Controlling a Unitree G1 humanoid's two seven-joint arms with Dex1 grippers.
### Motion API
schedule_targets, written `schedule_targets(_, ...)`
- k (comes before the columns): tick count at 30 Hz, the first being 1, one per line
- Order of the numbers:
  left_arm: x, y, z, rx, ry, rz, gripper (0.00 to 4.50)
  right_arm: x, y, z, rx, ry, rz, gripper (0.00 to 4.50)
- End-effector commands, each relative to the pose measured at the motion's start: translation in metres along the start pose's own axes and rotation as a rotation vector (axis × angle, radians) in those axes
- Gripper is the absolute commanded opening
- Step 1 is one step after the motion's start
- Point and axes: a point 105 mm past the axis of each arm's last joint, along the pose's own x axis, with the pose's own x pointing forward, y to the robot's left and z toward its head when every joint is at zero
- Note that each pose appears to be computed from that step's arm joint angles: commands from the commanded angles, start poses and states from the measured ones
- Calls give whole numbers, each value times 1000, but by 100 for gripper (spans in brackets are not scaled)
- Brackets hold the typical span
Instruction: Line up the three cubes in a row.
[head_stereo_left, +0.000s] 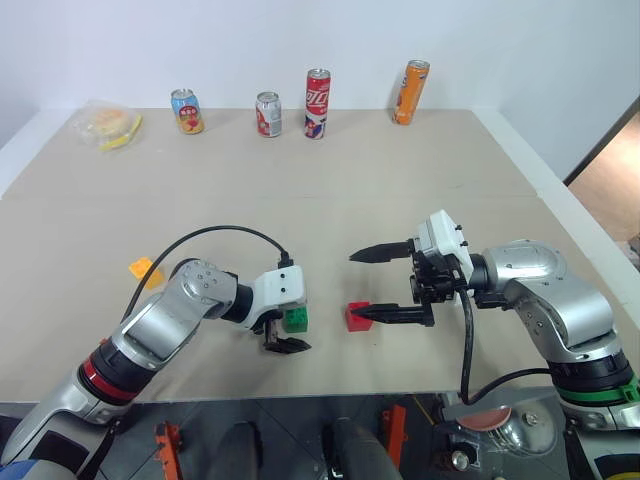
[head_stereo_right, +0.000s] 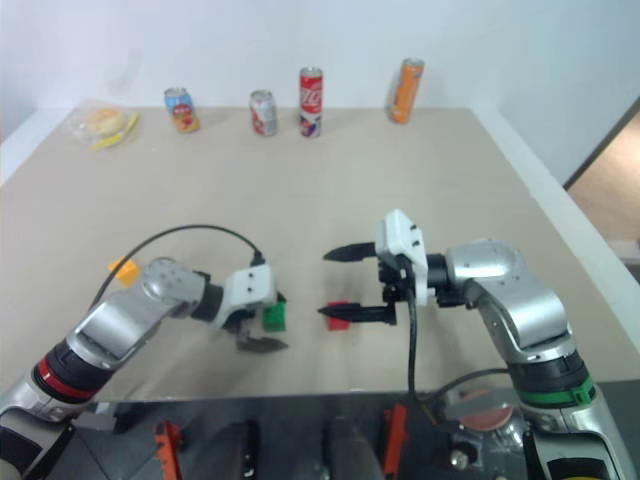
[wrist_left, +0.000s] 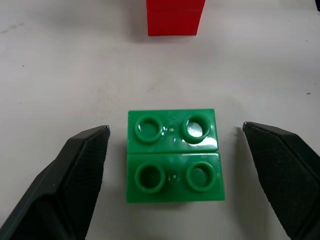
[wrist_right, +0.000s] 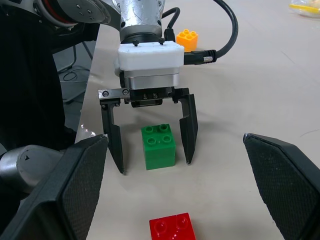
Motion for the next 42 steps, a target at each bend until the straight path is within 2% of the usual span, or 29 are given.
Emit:
schedule_targets(1, -16, 1, 29, 26, -123, 8, 442, -6, -2, 13, -45, -22, 3, 450)
schedule_targets(5, -55, 19, 65, -57, -356, 158, 442, -9, -4, 35, -44, -129, 3, 450)
schedule_targets(8, -98, 44, 71, -133, -488, 429, 442, -5, -9, 44, -35, -194, -23, 450)
schedule_targets(11, -137, 50, 36, -194, -461, 632, 442, 9, -11, 46, -18, -239, -14, 450)
schedule_targets(13, -155, 45, 12, -224, -421, 676, 442, 18, -11, 46, -13, -247, 13, 450)
schedule_targets(17, -175, 41, -16, -251, -371, 712, 442, 28, -12, 45, -9, -251, 56, 450)
schedule_targets(21, -214, 44, -59, -307, -275, 787, 442, 37, -14, 48, -21, -252, 92, 450)
schedule_targets(28, -233, 44, -93, -389, -272, 757, 442, 39, -12, 49, -23, -260, 97, 450)
schedule_targets(36, -223, 49, -128, -442, -188, 680, 442, 39, -8, 49, -23, -262, 85, 450)
schedule_targets(42, -210, 57, -145, -453, -146, 648, 442, 37, -2, 53, -21, -276, 90, 450)
